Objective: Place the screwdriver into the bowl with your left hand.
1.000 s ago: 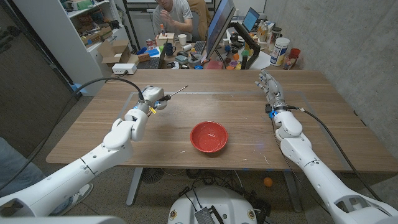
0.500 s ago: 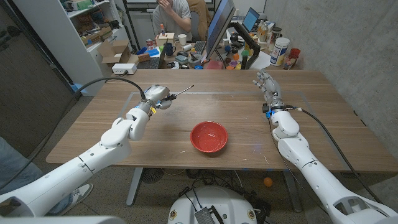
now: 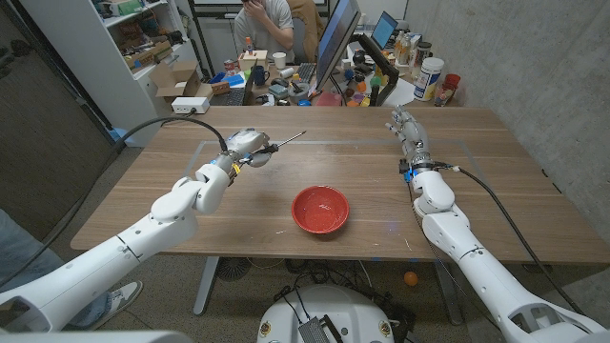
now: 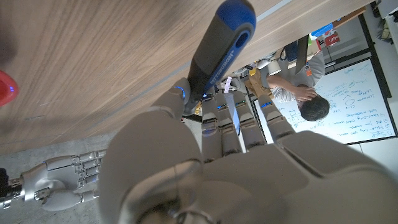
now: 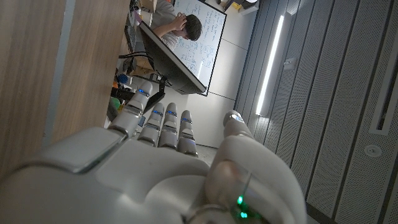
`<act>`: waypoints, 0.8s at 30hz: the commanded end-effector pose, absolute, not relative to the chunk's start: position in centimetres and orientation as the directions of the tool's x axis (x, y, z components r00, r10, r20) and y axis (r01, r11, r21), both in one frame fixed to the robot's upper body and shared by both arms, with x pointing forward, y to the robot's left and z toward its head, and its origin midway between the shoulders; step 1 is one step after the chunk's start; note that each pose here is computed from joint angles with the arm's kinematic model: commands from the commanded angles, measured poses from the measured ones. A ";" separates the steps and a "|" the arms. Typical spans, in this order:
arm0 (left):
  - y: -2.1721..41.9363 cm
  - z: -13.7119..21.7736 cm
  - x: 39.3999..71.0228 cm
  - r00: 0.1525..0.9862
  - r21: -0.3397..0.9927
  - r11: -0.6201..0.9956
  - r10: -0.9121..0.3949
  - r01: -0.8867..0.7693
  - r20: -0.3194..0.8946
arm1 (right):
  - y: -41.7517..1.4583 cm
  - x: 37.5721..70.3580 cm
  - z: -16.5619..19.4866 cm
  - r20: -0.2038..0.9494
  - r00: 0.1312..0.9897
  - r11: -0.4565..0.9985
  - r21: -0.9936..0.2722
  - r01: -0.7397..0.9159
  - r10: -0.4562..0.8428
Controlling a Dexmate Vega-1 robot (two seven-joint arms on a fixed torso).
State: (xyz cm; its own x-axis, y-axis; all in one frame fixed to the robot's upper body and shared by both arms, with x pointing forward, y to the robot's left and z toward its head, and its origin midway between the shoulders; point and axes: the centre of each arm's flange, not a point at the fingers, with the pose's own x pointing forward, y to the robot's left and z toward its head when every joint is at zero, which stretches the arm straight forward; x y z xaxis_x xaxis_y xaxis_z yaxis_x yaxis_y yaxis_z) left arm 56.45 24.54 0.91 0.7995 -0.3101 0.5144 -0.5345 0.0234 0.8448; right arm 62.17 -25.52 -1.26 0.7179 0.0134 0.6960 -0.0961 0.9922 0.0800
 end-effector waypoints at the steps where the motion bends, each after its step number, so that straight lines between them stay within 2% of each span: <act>1: 23.6 0.8 56.3 0.771 0.849 0.068 -0.387 -0.523 0.506 | -25.0 61.7 -1.5 0.699 0.715 0.993 0.083 -0.088 0.005; 24: 21.4 0.8 56.1 0.668 0.857 0.127 -0.574 -0.499 0.474 | -24.9 61.0 -1.4 0.703 0.711 0.994 0.083 -0.072 -0.007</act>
State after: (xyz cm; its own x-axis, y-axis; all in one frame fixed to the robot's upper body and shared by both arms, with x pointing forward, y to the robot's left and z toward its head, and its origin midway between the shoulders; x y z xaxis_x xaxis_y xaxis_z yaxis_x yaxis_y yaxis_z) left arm 56.15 22.53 0.82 0.7217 -0.4812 0.4976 -0.5160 0.1053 0.8501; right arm 61.33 -24.86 -1.19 0.7110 0.0037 0.7032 -0.0825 0.9935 0.0782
